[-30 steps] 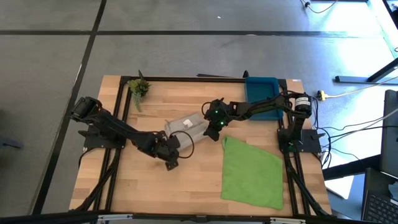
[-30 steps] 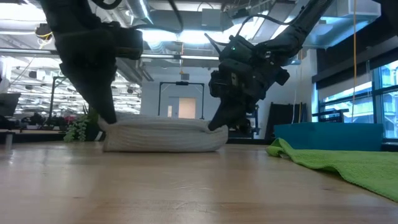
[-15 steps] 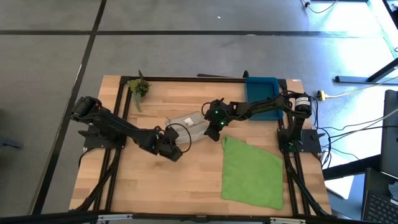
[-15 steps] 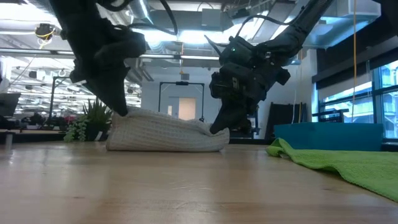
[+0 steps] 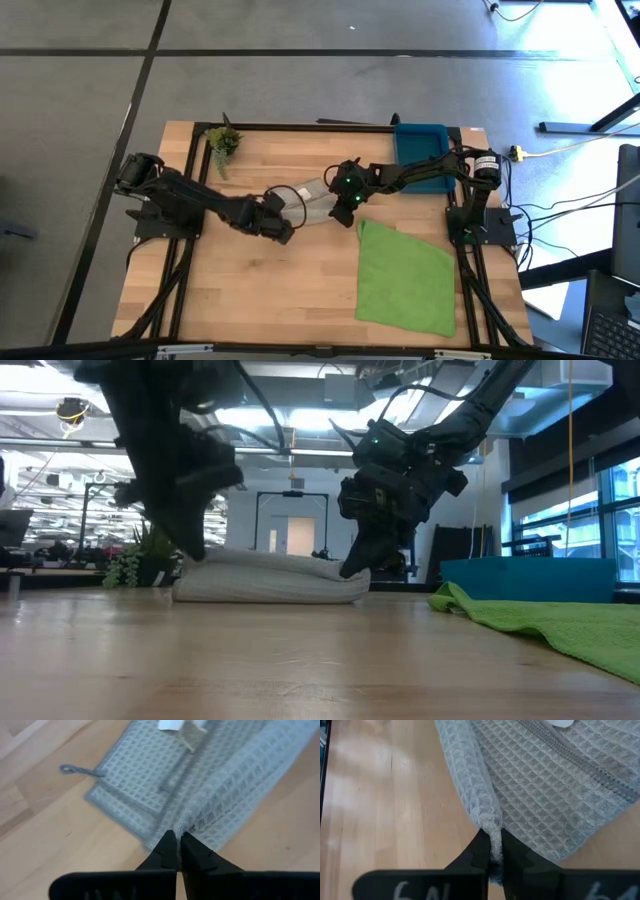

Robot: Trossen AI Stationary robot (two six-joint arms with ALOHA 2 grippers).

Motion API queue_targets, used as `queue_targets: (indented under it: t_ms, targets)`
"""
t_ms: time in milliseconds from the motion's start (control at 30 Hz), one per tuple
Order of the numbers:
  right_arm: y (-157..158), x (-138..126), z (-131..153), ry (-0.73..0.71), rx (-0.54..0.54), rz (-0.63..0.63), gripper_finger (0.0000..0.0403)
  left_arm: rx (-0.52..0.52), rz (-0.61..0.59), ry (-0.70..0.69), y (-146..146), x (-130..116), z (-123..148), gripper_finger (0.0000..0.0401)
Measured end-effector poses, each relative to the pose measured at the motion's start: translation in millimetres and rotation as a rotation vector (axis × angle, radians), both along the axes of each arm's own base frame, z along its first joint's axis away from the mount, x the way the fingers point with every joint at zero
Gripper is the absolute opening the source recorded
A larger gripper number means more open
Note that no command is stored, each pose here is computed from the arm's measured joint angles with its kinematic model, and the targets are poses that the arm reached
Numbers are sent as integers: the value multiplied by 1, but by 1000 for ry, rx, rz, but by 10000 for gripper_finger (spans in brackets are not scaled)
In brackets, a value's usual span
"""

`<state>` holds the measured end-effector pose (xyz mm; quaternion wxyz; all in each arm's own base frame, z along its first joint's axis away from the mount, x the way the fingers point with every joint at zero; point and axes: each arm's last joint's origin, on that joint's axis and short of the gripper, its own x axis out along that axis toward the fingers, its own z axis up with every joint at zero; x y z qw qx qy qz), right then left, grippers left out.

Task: Roll microfiber towels into tight, uniform cylinder then place into a basket
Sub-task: Roll the gray towel

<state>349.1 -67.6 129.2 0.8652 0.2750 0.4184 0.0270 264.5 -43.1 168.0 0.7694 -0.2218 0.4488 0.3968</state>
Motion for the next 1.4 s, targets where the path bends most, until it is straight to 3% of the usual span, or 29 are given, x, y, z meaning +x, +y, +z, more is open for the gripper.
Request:
queue_targets:
  t_ms: [667,1000,1200,1400]
  targets:
    - [0,1,1,-15,4,5,25,-12,49,-57,17,-14,-36,0]
    - [-8,8,11,-132,69,3,25,-5,-95,-9,17,-19,-52,0]
    - [-21,7,12,-129,27,-75,25,0,-218,26,10,-19,-52,0]
    - [-32,4,11,-117,-29,-131,25,-20,-261,30,5,-19,-52,0]
